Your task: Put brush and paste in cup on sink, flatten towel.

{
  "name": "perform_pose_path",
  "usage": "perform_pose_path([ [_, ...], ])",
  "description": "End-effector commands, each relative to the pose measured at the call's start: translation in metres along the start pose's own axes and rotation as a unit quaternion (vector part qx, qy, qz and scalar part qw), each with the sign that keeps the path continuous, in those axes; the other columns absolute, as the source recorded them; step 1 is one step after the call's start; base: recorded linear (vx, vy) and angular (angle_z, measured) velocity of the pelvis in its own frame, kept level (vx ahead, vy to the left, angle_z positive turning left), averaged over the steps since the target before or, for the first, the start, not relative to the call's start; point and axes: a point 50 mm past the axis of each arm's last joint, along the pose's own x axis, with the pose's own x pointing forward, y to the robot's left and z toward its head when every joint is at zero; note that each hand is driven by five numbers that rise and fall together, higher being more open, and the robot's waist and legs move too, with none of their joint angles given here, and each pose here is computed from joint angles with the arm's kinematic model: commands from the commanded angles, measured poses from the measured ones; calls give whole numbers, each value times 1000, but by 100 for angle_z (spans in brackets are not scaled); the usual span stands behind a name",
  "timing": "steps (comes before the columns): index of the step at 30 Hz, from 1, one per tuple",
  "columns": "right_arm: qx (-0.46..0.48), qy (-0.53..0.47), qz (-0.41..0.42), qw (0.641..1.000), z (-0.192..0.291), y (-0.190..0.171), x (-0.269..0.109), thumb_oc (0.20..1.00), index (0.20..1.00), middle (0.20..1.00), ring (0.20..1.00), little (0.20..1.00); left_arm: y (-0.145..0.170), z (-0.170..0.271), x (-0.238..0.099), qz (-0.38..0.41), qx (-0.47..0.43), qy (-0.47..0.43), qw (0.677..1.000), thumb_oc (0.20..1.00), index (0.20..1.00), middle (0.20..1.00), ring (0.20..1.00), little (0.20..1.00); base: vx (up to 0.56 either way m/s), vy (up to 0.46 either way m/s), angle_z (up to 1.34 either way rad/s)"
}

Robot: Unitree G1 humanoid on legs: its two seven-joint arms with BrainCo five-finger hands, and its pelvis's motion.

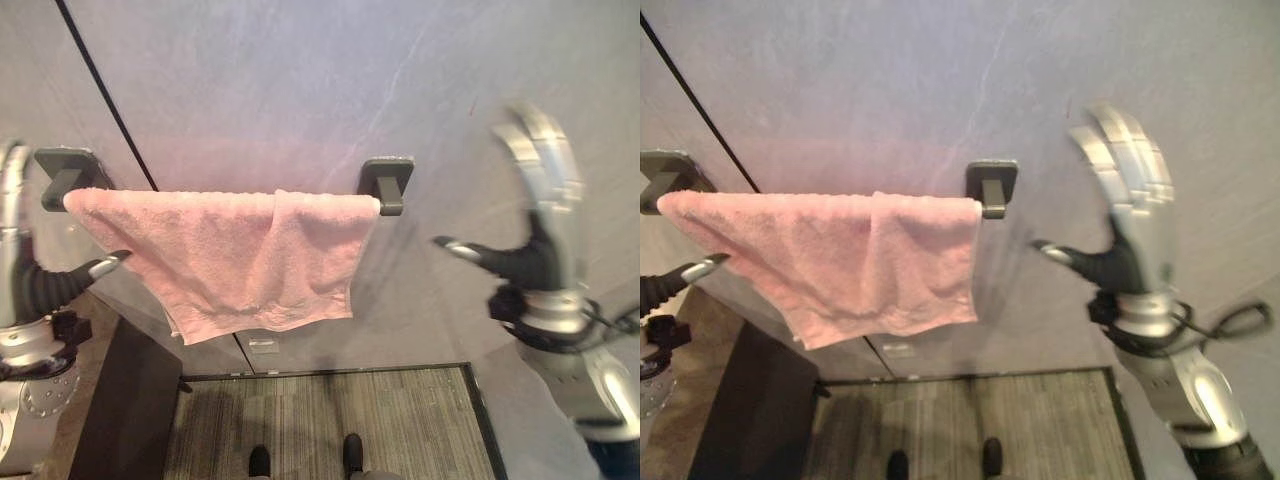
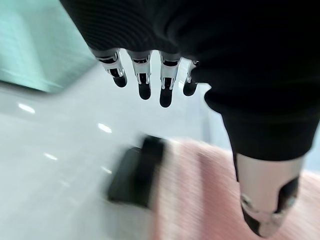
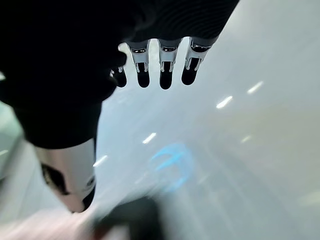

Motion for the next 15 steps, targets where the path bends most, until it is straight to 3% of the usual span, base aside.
perform_pose_path([
  [1, 6, -38, -10, 999, 3, -2, 29, 1000, 1000, 1000, 1000, 1000, -3, -2, 12, -43, 9, -32, 999, 1000, 1000, 1000, 1000, 1000, 0, -4, -5],
  [10, 26, -93, 34, 995, 18, 7, 48, 1000, 1000, 1000, 1000, 1000, -12, -4, 13, -101, -2, -39, 994, 1000, 1000, 1000, 1000, 1000, 0, 0, -1],
  [15, 20, -76, 91, 993, 11, 15, 43, 1000, 1000, 1000, 1000, 1000, -22, -12, 4, -176, 5, -26, 984, 1000, 1000, 1000, 1000, 1000, 1, 2, 1],
])
